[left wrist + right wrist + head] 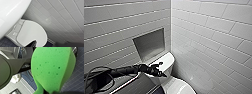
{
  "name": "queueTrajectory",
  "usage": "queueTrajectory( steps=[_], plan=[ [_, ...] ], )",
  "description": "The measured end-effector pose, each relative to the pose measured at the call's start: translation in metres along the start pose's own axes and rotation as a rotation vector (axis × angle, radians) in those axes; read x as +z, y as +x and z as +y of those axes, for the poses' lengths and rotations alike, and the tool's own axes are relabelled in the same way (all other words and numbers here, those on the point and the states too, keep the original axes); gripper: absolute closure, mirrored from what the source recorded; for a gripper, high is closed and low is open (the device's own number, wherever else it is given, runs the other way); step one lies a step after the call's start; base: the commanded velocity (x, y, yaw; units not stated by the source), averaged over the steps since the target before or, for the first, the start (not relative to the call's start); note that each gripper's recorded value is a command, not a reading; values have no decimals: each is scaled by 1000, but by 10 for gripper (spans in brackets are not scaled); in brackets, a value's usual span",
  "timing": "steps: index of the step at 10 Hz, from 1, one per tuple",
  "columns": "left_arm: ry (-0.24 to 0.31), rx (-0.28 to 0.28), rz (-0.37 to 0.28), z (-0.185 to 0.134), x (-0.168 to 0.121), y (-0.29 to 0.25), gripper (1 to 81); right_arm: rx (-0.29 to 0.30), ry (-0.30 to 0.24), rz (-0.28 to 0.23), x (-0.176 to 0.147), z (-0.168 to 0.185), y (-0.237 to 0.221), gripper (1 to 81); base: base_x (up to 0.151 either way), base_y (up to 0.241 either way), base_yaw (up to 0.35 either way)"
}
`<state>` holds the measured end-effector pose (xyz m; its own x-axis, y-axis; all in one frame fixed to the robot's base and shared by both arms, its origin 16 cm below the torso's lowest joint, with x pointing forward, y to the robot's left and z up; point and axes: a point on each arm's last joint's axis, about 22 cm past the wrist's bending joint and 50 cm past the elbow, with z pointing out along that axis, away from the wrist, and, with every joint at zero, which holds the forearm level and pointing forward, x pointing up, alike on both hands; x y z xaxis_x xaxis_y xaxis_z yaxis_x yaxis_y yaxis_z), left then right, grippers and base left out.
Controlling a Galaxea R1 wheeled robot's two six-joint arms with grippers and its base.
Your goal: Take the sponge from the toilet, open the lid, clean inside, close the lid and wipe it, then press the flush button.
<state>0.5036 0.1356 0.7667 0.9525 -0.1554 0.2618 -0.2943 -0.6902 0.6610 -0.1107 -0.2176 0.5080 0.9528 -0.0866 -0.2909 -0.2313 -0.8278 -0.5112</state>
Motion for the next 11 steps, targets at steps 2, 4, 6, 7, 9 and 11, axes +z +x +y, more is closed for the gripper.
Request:
queueTrajectory(
  steps=[2, 4, 6, 7, 9, 11],
  plan=[
    [42, -37, 27, -13, -3, 26, 10, 1, 0, 0, 0, 0, 1, 811, 0, 0, 0],
    [84, -98, 58, -29, -8, 50, 10, 3, 0, 1, 0, 0, 1, 811, 0, 0, 0],
    [126, -139, 101, -42, -13, 79, 10, 4, 10, 4, 4, -6, 3, 811, 0, 0, 0],
    [140, -142, 119, -43, -13, 93, 10, 5, 11, 4, 4, -7, 2, 811, 0, 0, 0],
    [160, -151, 149, -42, -10, 119, 10, 5, 11, 4, 4, -7, 2, 811, 0, 0, 0],
    [193, -163, 181, -50, -14, 139, 811, 6, 11, 4, 4, -7, 2, 811, 0, 0, 0]
  ],
)
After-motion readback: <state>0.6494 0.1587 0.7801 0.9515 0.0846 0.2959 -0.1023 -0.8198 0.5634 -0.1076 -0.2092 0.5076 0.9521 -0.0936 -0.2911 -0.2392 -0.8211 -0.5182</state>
